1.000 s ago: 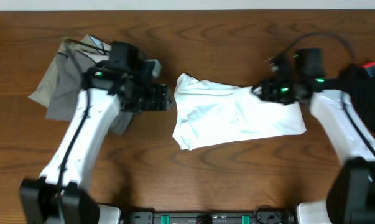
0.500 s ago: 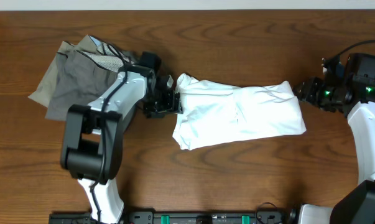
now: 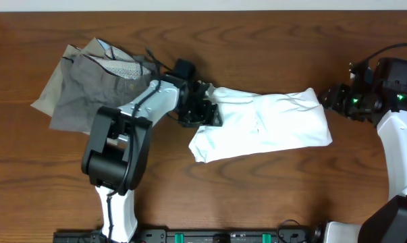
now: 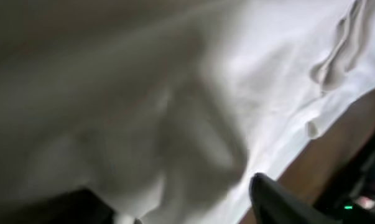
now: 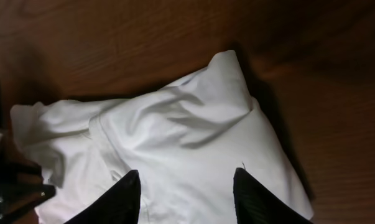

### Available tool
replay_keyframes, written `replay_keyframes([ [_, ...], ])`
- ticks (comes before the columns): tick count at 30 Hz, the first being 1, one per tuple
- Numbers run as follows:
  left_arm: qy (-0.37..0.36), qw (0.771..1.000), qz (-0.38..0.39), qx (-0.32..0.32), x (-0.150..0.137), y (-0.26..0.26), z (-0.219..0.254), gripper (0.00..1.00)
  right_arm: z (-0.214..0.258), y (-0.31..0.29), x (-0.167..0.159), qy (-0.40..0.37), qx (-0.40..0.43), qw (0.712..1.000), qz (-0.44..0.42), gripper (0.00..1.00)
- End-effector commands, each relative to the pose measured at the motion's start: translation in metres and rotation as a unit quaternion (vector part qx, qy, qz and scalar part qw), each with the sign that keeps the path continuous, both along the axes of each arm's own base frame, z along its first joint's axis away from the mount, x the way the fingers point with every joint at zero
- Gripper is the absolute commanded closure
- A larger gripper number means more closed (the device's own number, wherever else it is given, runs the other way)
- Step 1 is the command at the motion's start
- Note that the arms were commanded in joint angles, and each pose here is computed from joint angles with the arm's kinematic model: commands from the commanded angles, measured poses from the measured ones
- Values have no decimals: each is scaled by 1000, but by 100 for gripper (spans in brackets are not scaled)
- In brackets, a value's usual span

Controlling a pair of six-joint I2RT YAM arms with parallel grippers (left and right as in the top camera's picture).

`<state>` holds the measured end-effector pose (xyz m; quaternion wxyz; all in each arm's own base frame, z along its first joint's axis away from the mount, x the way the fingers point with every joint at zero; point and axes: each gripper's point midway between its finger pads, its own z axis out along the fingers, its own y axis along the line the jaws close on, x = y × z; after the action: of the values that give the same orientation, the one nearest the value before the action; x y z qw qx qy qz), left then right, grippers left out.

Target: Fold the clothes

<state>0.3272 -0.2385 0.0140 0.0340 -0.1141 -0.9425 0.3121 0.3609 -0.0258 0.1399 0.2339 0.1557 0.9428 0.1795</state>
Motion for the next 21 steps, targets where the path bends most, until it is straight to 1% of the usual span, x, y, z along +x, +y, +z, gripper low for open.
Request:
replay_keyframes([
  [1,33,999,-16,35,-19,4,-34,69,6,-1,1,-9,-1,1000,3,55],
  [3,39,999,-8,37,-20,4,-34,94,6,-1,0,-8,-1,1000,3,55],
  [8,44,998,1,43,-20,13,-23,94,6,-1,0,-7,0,1000,3,55],
  [11,35,997,5,62,-17,28,-10,94,5,-1,-1,-6,0,1000,3,56],
  [16,-5,989,-14,146,-14,73,25,94,5,-1,-1,-5,0,1000,3,55],
  [21,-32,971,-37,236,-13,117,74,94,5,-1,-1,-5,0,1000,3,56],
])
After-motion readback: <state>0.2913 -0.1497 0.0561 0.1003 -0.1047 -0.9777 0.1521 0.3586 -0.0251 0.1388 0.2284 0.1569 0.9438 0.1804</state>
